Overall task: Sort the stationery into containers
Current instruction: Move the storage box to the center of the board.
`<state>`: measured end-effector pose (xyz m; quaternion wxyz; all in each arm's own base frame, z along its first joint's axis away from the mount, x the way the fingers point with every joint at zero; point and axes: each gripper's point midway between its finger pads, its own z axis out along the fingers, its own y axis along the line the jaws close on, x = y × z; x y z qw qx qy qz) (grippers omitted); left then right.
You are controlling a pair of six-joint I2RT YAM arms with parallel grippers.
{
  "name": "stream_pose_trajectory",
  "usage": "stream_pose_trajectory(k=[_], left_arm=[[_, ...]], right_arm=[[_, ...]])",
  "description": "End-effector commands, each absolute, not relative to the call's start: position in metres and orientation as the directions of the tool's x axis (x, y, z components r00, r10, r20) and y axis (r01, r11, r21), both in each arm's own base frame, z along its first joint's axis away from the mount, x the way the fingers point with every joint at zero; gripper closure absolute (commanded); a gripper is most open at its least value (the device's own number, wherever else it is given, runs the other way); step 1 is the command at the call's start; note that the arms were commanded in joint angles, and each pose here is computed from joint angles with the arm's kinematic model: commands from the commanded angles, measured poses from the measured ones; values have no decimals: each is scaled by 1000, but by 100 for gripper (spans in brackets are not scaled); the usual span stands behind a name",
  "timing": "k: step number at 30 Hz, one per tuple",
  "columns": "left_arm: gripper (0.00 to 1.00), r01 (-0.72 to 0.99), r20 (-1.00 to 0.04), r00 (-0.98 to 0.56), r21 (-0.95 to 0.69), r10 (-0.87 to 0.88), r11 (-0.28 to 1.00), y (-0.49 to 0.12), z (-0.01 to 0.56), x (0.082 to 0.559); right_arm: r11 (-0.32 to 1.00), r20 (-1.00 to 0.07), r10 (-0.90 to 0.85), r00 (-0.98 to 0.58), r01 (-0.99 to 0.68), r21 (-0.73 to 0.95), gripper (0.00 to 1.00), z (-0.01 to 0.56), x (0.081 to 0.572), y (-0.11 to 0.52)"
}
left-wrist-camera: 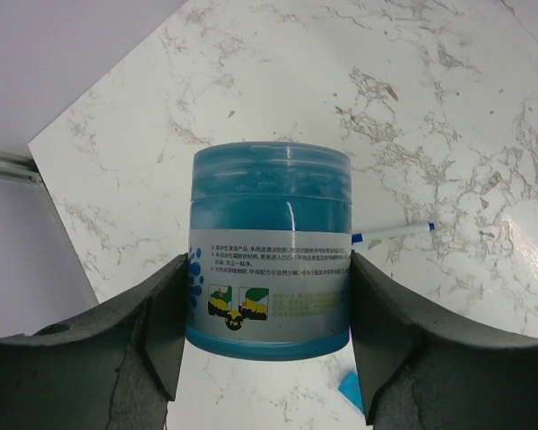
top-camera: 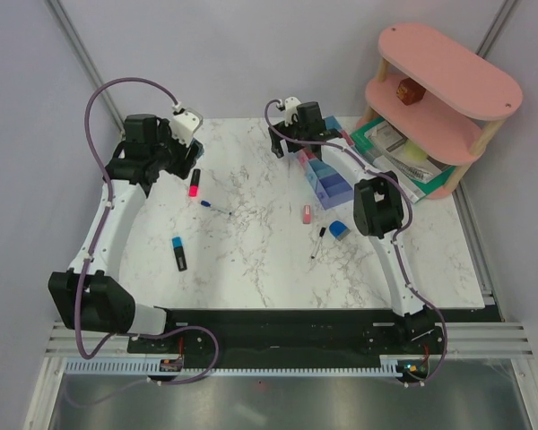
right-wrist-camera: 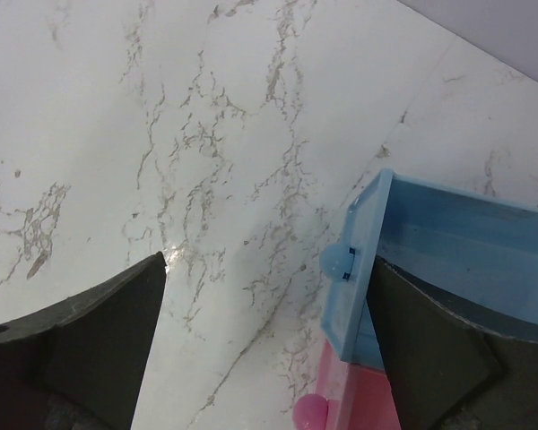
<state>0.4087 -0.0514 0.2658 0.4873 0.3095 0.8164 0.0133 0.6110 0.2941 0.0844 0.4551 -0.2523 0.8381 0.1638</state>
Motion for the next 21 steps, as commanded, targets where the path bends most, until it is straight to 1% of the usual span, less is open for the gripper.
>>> stream_pose_trajectory(k=[1, 6, 13, 21], left_arm=[[98, 473, -807, -295, 341, 511, 812, -50, 283, 397], [98, 460, -815, -293, 339, 500, 821, -49, 288, 390], [98, 441, -824, -278, 347, 494, 828, -46, 296, 380], [98, 409, -850, -256, 336, 460, 848, -44, 311, 367]], right_arm=[[749, -841, -333, -426, -662, 39, 2, 98, 578, 329], [682, -811, -376, -449, -726, 86, 2, 91, 541, 358], [554, -772, -475, -423, -825, 112, 2, 87, 473, 403], [445, -735, -542, -407, -881, 160, 2, 90, 410, 428]])
